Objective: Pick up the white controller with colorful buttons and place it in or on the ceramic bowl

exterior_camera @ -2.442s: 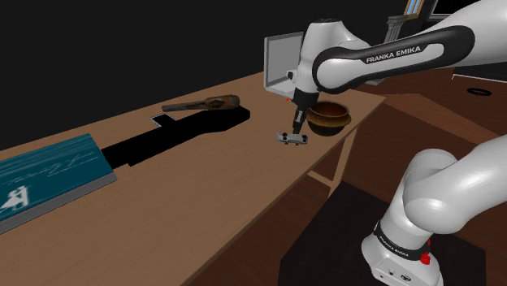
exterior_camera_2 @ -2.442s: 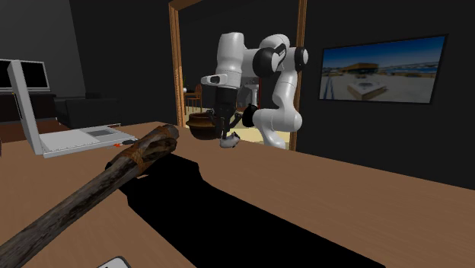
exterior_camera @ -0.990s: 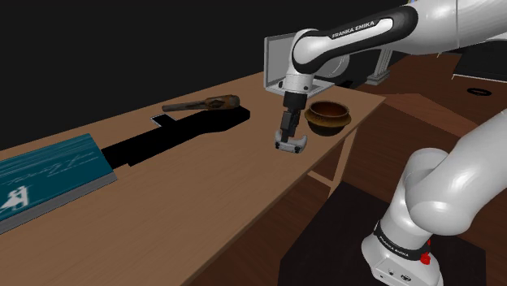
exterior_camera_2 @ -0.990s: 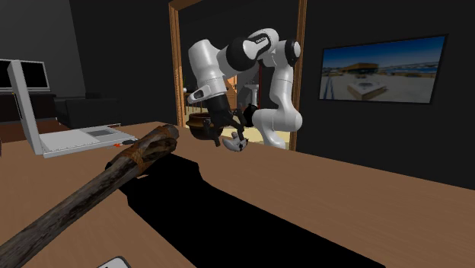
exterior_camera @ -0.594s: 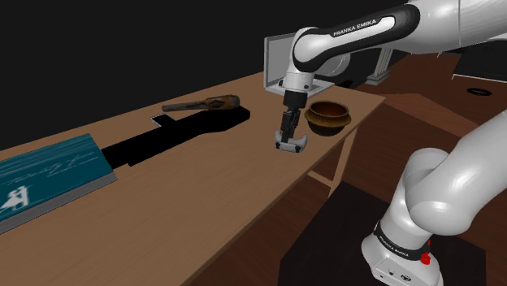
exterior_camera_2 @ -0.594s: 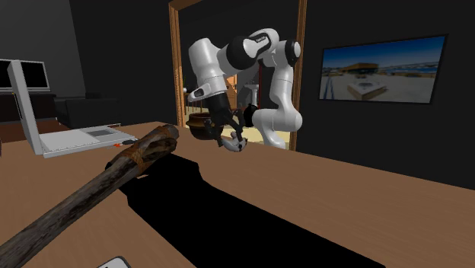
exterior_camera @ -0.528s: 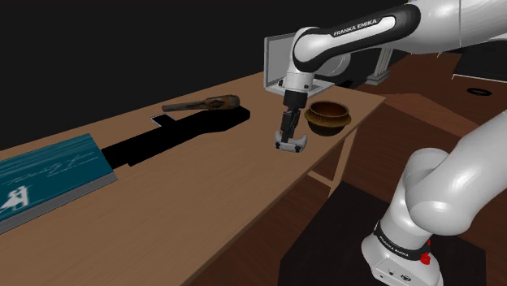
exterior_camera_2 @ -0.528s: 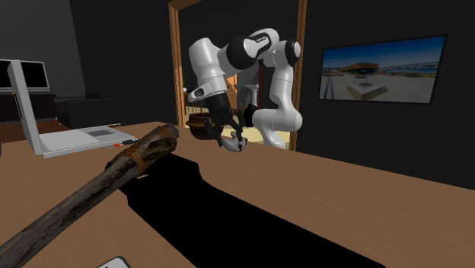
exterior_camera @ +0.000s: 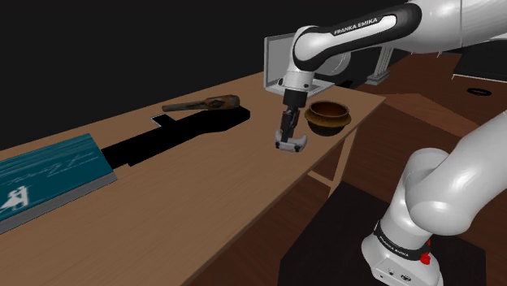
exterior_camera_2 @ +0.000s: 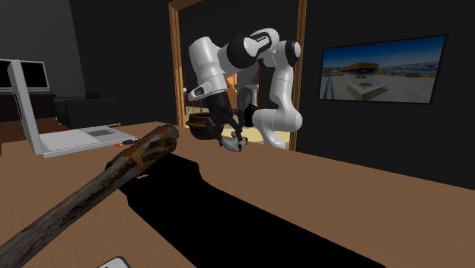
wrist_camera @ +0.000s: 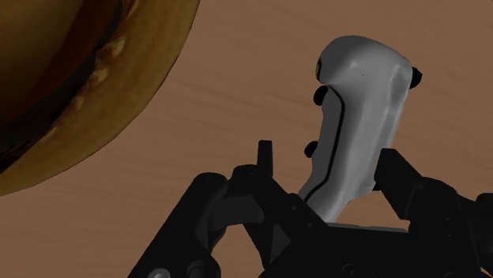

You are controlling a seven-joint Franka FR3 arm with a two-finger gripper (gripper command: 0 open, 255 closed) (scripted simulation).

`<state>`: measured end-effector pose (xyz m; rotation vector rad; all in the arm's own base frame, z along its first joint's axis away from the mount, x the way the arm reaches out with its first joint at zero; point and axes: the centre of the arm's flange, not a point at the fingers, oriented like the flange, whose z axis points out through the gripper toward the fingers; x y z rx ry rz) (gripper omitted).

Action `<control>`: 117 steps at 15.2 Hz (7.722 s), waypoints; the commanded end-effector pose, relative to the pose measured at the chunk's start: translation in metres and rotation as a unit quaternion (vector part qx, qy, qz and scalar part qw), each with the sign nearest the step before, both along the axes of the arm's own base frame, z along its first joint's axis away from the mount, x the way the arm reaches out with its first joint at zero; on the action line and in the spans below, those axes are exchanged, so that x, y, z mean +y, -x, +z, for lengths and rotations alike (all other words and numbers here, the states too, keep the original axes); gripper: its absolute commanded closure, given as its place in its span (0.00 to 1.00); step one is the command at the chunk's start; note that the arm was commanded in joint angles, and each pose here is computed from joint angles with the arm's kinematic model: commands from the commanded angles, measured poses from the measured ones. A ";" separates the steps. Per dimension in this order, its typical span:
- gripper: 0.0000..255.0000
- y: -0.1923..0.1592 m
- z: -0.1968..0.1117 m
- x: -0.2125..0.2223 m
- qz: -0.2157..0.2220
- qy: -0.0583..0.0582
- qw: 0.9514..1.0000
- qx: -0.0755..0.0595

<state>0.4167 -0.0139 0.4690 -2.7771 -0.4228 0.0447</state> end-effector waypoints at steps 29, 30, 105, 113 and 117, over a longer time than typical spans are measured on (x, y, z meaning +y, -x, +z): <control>0.00 0.053 0.002 0.055 0.257 0.176 0.946 -0.087; 1.00 0.053 0.002 0.055 0.257 0.176 0.946 -0.087; 1.00 0.094 0.103 -0.121 0.257 0.176 0.946 -0.087; 0.00 0.094 0.103 -0.121 0.257 0.176 0.946 -0.087; 0.00 0.095 0.152 -0.118 0.257 0.176 0.946 -0.087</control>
